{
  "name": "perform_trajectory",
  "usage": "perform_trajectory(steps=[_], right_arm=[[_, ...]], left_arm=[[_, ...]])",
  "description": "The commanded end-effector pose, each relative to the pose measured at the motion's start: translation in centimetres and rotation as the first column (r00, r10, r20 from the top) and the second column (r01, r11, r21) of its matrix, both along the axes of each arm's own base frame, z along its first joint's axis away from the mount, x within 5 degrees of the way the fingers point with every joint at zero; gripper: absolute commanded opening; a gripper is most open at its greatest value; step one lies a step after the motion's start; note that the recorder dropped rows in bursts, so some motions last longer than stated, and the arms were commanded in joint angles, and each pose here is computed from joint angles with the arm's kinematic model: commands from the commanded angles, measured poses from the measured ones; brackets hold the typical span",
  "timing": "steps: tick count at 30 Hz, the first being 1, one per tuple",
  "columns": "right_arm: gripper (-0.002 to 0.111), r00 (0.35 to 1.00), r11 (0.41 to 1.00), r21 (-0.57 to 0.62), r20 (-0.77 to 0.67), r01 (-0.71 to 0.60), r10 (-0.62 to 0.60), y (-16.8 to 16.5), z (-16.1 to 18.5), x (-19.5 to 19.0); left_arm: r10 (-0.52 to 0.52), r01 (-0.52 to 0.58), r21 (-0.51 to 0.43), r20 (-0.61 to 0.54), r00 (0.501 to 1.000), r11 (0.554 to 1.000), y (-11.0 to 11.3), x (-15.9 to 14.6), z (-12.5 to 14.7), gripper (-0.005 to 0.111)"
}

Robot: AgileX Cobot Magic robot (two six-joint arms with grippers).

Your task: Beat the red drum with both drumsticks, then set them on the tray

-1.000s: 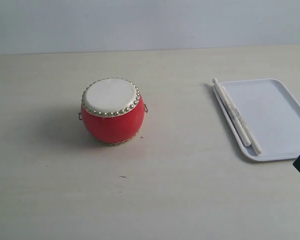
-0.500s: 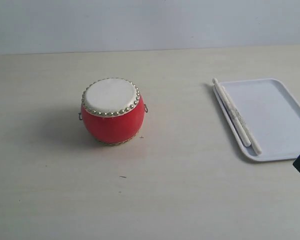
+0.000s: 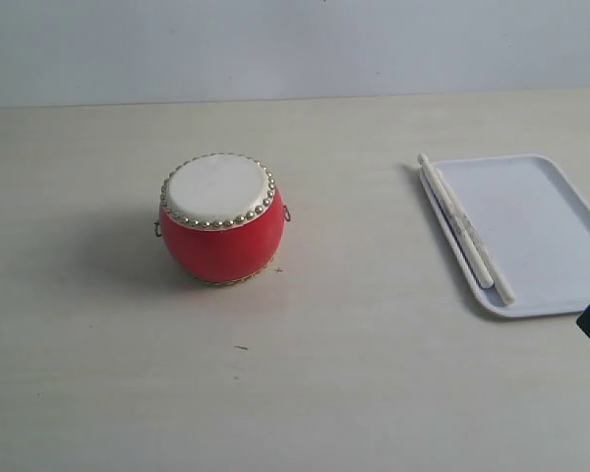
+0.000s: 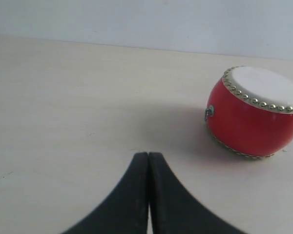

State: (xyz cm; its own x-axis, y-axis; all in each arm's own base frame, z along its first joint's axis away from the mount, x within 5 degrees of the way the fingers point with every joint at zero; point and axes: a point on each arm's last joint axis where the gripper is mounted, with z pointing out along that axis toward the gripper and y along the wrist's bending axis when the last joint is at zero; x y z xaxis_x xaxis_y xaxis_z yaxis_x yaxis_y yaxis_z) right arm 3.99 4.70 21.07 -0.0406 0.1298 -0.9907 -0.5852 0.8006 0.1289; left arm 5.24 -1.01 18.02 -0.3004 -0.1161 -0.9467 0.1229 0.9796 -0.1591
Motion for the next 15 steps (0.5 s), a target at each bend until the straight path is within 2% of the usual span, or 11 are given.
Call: perform_trajectory(steps=[1,7,15], right_arm=[[0.0,1.0,1.0,-0.006,0.001,0.0,0.0,0.0,-0.16,-0.02],[0.0,1.0,1.0,-0.006,0.001,0.0,0.0,0.0,-0.16,-0.02],[0.0,1.0,1.0,-0.006,0.001,0.0,0.0,0.0,-0.16,-0.02]], left_arm=[[0.003,-0.003,-0.005,0.001,1.0,1.0,0.0,-0.05,-0.02,0.0],[0.011,-0.011,-0.005,0.001,1.0,1.0,0.05,-0.04,-0.02,0.0],[0.096,-0.096,0.002,0.002,0.995,0.995,0.51,0.03,-0.03,0.0]])
